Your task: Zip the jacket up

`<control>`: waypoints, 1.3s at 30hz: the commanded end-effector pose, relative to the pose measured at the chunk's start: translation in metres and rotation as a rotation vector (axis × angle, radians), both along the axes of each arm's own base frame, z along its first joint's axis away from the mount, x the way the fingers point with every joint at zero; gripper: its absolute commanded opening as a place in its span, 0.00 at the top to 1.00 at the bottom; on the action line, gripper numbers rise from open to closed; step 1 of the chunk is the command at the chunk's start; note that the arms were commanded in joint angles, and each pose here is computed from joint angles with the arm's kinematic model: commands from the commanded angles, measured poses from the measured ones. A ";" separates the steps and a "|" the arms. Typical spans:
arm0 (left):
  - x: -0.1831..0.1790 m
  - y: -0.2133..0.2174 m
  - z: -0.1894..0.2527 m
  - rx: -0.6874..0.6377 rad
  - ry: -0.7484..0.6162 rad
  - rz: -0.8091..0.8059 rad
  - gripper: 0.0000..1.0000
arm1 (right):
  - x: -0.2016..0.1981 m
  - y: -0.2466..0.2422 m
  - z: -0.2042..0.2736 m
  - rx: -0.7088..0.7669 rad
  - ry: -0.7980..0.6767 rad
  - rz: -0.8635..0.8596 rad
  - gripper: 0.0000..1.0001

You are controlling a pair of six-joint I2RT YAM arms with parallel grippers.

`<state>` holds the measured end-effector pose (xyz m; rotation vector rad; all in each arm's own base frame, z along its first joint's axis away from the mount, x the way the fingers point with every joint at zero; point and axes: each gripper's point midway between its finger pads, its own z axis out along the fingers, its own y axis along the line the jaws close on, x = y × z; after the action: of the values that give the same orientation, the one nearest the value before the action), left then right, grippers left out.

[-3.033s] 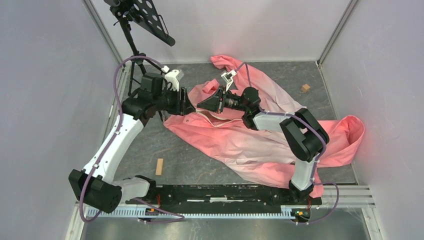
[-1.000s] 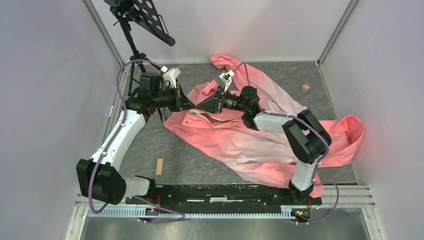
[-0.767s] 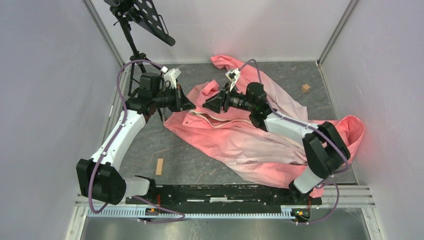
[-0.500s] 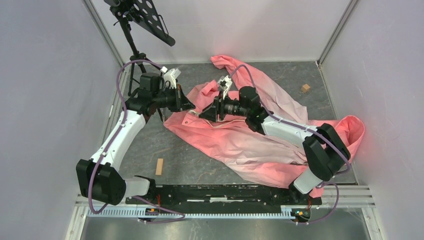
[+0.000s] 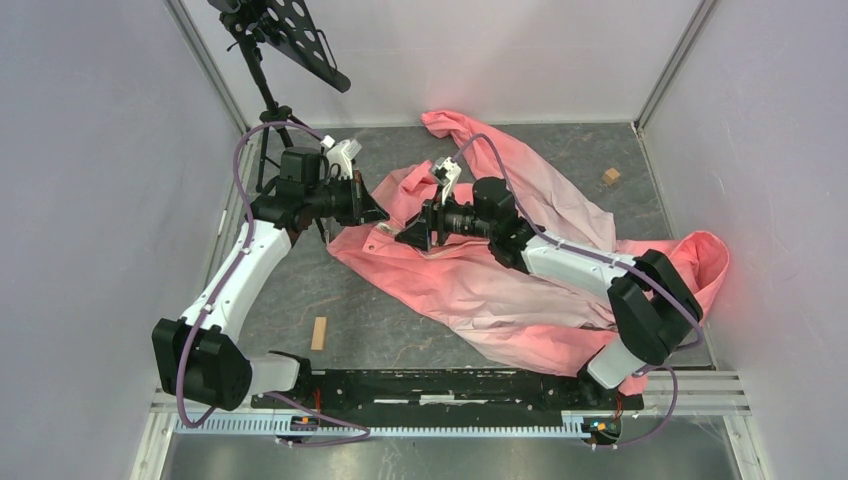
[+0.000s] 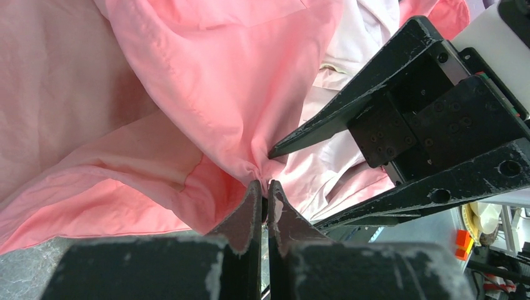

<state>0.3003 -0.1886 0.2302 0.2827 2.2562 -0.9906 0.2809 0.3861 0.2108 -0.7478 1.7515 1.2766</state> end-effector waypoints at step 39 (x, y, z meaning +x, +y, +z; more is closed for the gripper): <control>-0.001 0.000 0.028 -0.020 -0.085 -0.011 0.98 | -0.005 0.027 0.018 0.139 0.068 0.082 0.53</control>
<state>0.2998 -0.1858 0.2299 0.2710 2.2619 -0.9705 0.2711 0.4030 0.1991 -0.6863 1.7964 1.4543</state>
